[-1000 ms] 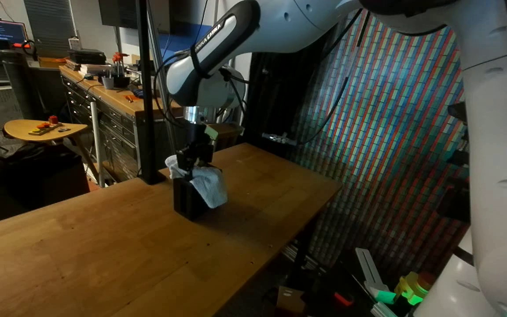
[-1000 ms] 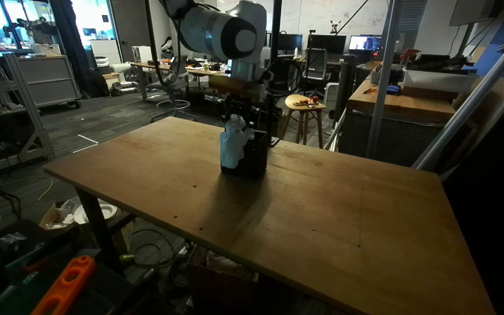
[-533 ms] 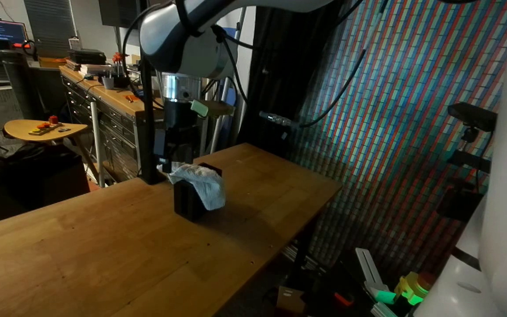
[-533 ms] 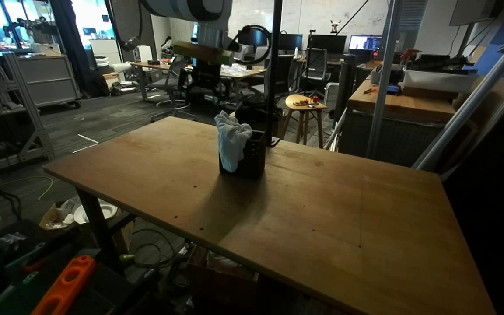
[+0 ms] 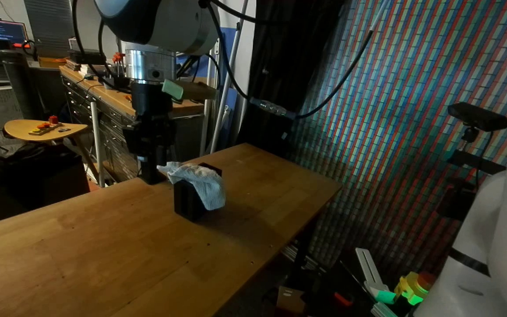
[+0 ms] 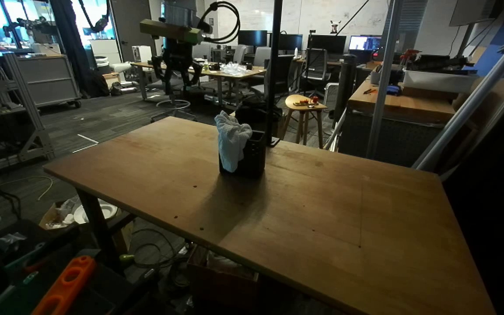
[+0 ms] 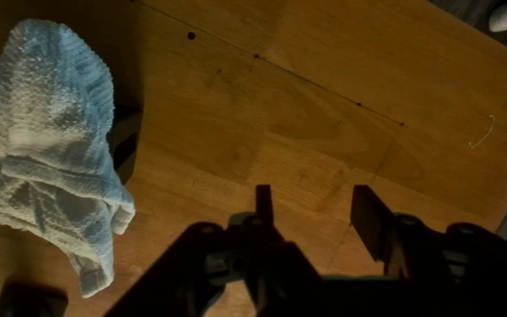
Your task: Put the white towel inside the black box
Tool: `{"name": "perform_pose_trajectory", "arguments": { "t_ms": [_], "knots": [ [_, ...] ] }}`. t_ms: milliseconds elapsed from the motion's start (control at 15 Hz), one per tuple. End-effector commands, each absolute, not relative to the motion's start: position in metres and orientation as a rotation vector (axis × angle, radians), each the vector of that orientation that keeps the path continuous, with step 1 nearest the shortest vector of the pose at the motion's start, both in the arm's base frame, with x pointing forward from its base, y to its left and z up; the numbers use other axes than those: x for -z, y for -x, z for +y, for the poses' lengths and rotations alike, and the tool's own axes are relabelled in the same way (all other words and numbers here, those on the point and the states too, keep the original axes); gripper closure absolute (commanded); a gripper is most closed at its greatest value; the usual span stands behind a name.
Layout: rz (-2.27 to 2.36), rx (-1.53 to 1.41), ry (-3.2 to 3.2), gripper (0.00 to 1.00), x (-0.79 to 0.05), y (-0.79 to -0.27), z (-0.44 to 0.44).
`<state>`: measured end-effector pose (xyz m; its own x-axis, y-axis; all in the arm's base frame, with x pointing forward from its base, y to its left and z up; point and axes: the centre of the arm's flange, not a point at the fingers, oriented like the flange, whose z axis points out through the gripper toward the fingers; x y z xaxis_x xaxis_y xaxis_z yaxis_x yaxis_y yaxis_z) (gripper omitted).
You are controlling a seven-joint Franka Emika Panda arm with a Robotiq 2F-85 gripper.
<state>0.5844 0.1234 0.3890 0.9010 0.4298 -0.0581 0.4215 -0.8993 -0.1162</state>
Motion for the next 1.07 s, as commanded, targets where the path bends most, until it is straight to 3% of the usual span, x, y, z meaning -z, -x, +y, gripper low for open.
{"name": "perform_pose_trajectory", "arguments": {
  "t_ms": [0, 200, 1000],
  "knots": [
    [-0.675, -0.15, 2.998, 0.8, -0.394, -0.582, 0.127],
    [-0.674, -0.165, 3.005, 1.0, -0.387, -0.581, 0.121],
    [-0.657, -0.186, 3.067, 1.0, -0.358, -0.603, 0.043]
  ]
}}
